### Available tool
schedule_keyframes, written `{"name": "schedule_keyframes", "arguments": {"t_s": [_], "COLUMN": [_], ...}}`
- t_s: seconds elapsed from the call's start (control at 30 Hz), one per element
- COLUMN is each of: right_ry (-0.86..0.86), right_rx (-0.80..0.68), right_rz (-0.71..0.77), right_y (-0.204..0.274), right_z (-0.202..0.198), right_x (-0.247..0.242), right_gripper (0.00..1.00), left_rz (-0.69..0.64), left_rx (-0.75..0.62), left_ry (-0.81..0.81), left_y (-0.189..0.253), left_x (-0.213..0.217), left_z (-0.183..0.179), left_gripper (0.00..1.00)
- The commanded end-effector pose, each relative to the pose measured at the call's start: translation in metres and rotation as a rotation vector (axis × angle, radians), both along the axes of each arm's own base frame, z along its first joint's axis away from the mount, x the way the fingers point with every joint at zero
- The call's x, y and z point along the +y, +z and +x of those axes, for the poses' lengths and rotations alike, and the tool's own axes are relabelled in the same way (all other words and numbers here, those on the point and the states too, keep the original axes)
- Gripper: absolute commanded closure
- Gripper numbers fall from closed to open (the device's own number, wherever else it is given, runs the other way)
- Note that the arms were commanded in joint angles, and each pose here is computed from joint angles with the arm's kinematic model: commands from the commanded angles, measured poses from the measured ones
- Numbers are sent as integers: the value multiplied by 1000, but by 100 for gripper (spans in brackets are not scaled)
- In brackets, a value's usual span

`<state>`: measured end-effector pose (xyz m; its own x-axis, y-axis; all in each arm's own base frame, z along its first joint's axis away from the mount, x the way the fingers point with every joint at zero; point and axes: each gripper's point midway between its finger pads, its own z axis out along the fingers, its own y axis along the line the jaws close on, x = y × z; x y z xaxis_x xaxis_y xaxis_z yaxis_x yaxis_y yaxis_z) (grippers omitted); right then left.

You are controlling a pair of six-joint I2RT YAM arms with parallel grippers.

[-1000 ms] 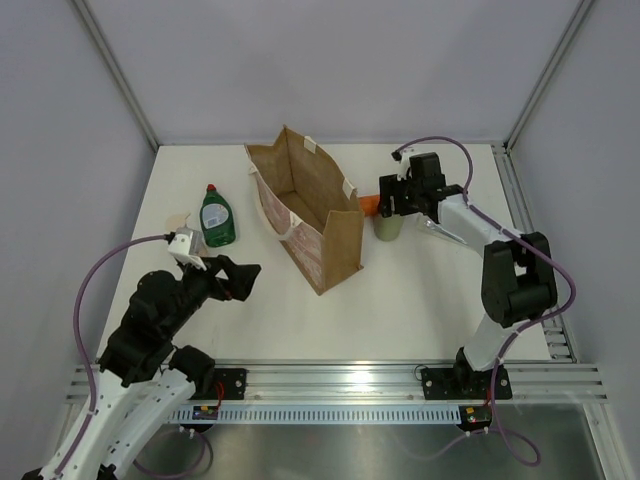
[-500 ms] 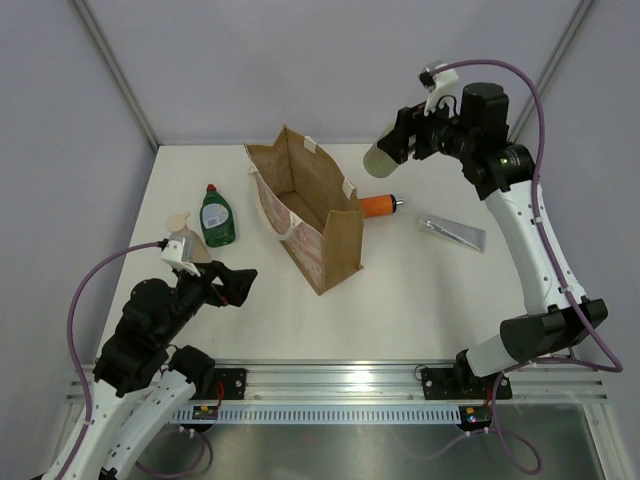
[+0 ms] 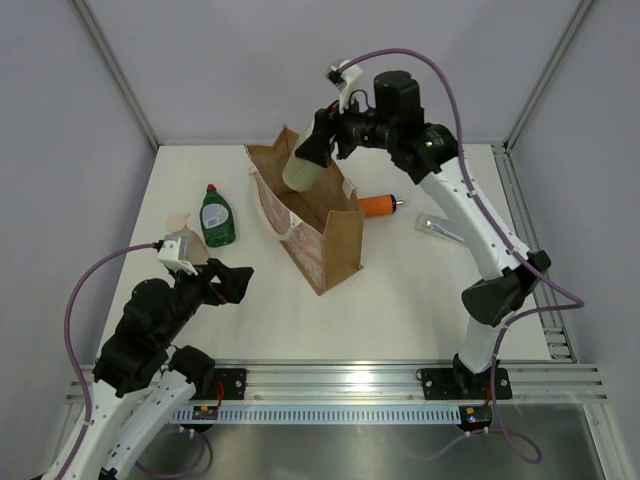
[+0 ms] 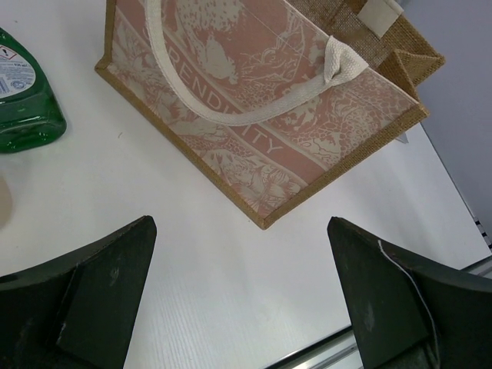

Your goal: Place the personal care products into the canvas bag

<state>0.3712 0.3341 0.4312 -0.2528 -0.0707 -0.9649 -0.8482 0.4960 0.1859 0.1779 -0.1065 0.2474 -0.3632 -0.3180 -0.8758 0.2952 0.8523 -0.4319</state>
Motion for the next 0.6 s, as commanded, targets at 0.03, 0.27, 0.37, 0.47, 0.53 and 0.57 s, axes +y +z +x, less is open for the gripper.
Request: {"name": "schedule_keyframes", "arguments": {"t_s": [0.03,0.27,0.37,0.47,0.53,0.57], "right_ry": [39,273,349,381,356,344], "right_rx": [-10,94,104,127,135,136], "right_rz": [-15,-159,-207,-269,-321,-339], "right_y": [-23,-115,-140,-168,-190,-198], "right_z": [3,-28,-44,-52,-47,-44], "right_x": [32,61,70,79,82,82], "right_gripper": [100,100,100,100,100,100], "left_rz": [-17,-11,-5,-4,-14,-13], "left_rx": [9,12,13,17,31,50], "left_ry": [55,65,67,79,118,147], "left_y": [4,2,0,-2,-5,-9], "left_x": [7,11,12,14,20,24], "left_z": [4,0,-1,-1,0,0], "left_gripper": [1,1,1,1,1,1]}}
